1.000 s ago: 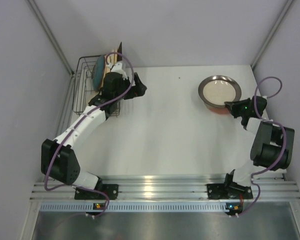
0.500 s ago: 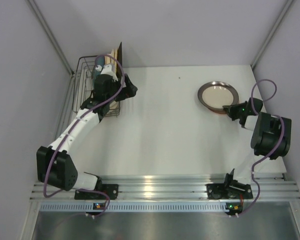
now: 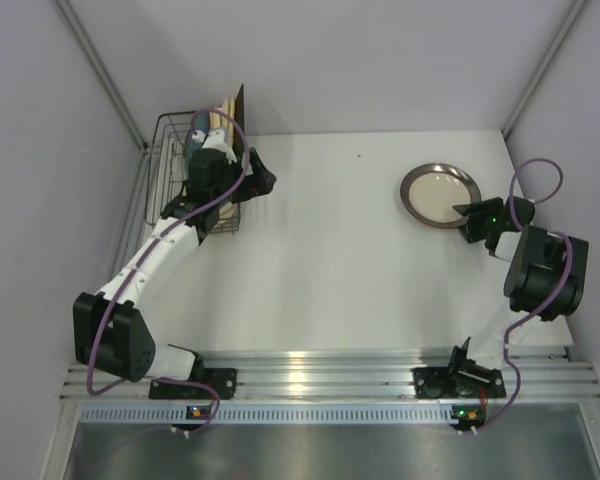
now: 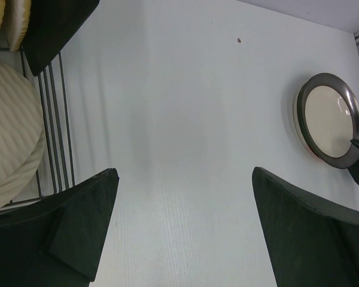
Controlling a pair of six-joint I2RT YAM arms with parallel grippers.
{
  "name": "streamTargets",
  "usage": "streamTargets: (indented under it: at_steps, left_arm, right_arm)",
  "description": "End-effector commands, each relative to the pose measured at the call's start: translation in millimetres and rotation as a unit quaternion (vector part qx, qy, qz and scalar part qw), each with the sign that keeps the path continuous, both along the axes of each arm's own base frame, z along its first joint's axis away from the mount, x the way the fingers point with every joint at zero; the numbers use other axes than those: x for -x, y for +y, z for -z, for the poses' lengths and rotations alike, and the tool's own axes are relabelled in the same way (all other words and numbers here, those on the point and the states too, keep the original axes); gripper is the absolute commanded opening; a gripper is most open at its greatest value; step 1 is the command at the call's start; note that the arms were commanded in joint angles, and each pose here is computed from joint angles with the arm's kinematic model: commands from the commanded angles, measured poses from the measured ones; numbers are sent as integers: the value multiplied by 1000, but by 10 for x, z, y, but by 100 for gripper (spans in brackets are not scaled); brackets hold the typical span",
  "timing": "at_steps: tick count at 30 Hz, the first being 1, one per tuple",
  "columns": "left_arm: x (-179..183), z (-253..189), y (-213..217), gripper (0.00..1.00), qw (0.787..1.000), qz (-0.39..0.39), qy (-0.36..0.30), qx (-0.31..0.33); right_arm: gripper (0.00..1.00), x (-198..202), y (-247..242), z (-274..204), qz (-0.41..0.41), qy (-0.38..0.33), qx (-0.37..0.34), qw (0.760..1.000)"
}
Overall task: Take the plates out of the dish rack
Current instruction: Place the plate on the table
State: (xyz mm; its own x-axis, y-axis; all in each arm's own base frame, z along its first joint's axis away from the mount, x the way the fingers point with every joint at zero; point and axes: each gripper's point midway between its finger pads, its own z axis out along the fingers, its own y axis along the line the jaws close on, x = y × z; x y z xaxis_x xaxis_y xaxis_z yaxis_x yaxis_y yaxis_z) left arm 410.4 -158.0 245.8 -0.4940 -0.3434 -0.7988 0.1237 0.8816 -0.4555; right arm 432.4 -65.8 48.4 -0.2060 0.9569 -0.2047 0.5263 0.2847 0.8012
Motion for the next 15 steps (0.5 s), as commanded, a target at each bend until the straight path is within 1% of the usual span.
streamTargets:
  at_steps: [1, 4, 7, 8, 10, 11, 12, 15]
  left_arm:
    - [-44, -181, -2, 99, 1000, 4, -28, 7]
    - [-43, -198, -2, 99, 1000, 4, -29, 6]
    - [-42, -196, 23, 99, 1000, -1, -29, 2]
    - [-41, -185, 29, 99, 1000, -2, -28, 1]
    - [-49, -173, 62, 99, 1000, -9, -27, -4]
    - [-58, -160, 72, 99, 1000, -12, -26, -4]
    - [-56, -163, 78, 99, 1000, -13, -26, -5]
    - [-99, -156, 150, 99, 999, -27, -26, -10]
  right_arm:
    - [55, -159, -131, -377, -3, -52, 28, 998]
    - [64, -128, -134, -462, -3, -53, 36, 998]
    - [69, -27, -165, -495, 0, -27, 55, 998]
    - [70, 11, -183, -544, 3, -22, 63, 998]
    - [71, 145, -222, -474, 9, 18, 79, 997]
    - [71, 188, -233, -540, 12, 19, 90, 996]
    - [72, 309, -229, -461, 10, 46, 96, 994]
    - [73, 482, -264, -510, 15, 61, 130, 990]
